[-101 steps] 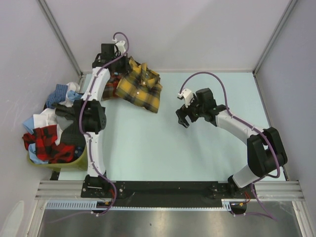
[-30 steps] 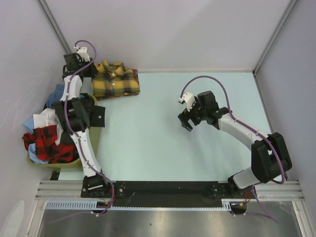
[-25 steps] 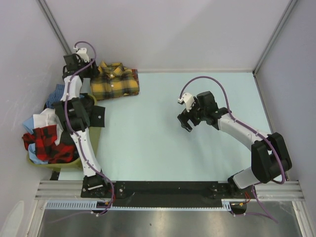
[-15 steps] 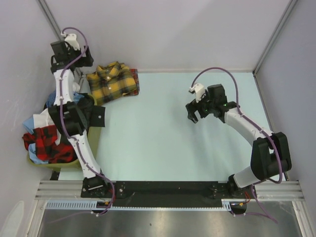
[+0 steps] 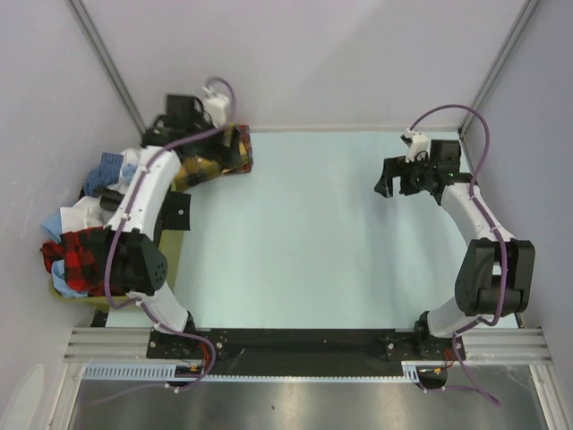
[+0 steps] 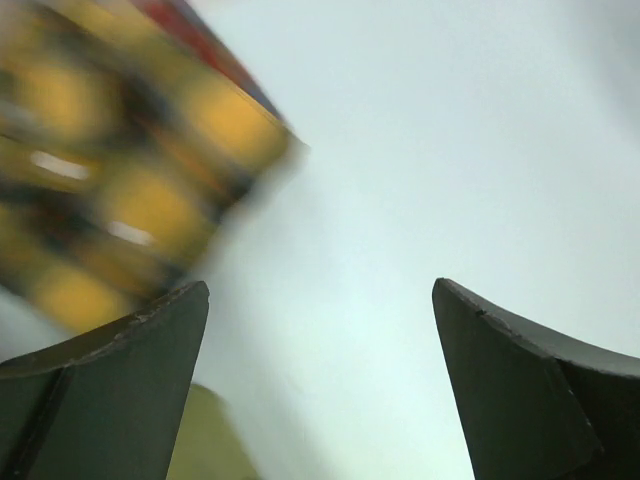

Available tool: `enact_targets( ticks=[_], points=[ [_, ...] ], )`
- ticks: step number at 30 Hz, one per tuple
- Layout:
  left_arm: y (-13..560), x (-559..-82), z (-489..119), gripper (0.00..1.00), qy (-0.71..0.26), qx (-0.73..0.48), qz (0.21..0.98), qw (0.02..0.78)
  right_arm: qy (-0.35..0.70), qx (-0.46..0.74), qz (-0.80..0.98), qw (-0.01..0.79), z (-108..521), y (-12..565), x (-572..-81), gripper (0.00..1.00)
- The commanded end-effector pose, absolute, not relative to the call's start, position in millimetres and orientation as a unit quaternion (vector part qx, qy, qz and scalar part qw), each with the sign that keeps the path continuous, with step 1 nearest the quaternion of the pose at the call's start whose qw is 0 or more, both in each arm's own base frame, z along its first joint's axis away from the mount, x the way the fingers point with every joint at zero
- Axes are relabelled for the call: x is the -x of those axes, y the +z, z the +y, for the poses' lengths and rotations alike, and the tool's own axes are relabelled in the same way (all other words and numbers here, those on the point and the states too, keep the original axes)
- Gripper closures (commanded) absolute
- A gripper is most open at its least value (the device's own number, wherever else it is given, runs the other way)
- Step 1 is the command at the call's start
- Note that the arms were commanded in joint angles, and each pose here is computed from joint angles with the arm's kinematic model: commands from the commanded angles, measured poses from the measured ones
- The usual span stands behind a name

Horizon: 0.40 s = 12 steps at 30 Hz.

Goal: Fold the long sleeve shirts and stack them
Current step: Neatly place the folded shirt to the corner

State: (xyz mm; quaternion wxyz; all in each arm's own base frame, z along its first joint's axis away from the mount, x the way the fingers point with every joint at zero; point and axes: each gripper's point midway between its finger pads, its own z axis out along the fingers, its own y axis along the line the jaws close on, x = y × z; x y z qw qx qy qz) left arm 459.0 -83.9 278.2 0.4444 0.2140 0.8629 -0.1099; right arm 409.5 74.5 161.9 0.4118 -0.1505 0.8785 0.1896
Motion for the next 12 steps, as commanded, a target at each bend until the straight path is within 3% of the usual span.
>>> enact_targets(
  ticks=[1,6,12],
  points=[
    [204.1,-390.3,-123.2,0.01,-0.131,-0.25,0.897,0.339,0.222,0.104,0.888,0.389,60.3,160.6,-375.7,0.0],
    [154.3,-337.9,-153.2,0.0,-0.154,-0.277,0.898,0.305,0.225,0.107,0.896,0.367,61.2,138.1,-335.2,0.0],
    [148.8,-326.5,-158.1,0.01,-0.13,-0.29,0.89,0.326,0.211,0.154,0.888,0.379,80.1,142.4,-317.4,0.0]
  ],
)
